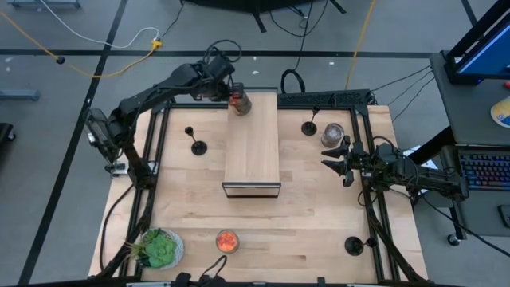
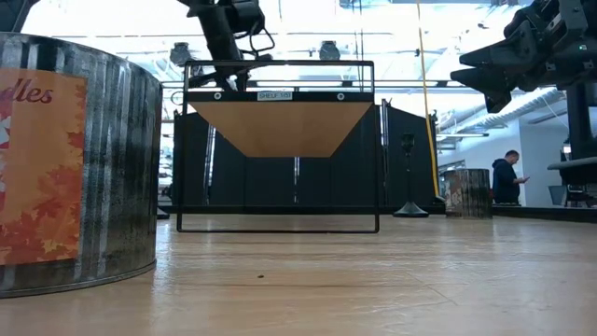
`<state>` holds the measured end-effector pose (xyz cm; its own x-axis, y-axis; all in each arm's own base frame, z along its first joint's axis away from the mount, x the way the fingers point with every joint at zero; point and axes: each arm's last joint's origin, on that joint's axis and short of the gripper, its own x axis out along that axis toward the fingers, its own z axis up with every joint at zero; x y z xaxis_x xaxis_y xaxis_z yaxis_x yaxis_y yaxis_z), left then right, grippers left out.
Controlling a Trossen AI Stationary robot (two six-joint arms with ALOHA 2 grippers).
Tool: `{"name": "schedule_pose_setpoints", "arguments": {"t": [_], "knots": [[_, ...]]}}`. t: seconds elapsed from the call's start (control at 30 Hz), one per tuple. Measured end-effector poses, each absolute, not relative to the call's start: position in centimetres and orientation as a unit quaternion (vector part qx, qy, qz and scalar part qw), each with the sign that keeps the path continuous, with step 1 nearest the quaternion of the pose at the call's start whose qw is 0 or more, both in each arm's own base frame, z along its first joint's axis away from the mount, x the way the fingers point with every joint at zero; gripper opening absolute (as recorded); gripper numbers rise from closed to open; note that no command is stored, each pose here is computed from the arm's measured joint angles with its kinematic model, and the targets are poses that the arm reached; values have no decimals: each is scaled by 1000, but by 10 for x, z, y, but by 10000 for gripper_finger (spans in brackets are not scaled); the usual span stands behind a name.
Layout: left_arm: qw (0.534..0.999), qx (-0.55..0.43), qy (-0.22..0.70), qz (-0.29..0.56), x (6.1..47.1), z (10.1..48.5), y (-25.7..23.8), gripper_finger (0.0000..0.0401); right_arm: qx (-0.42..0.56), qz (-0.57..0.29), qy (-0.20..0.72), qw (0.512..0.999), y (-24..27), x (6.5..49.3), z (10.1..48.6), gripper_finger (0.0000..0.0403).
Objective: Pick & Place candle stick holders
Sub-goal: Put the top orange scented candle on the shelf
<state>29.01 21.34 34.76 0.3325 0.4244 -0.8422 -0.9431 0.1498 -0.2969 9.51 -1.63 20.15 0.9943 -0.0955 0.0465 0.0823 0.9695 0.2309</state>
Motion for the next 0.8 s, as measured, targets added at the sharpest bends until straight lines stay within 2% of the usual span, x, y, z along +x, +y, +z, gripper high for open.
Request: {"name": "schedule_pose_setpoints", "arguments": {"t": [0.57, 0.8], "knots": [[714, -420, 288, 480, 295, 350, 216, 0, 120, -45, -29, 991, -16, 95, 201, 155], [709, -417, 289, 491, 291, 349, 219, 0, 120, -45, -29, 991, -16, 95, 201, 155]]}}
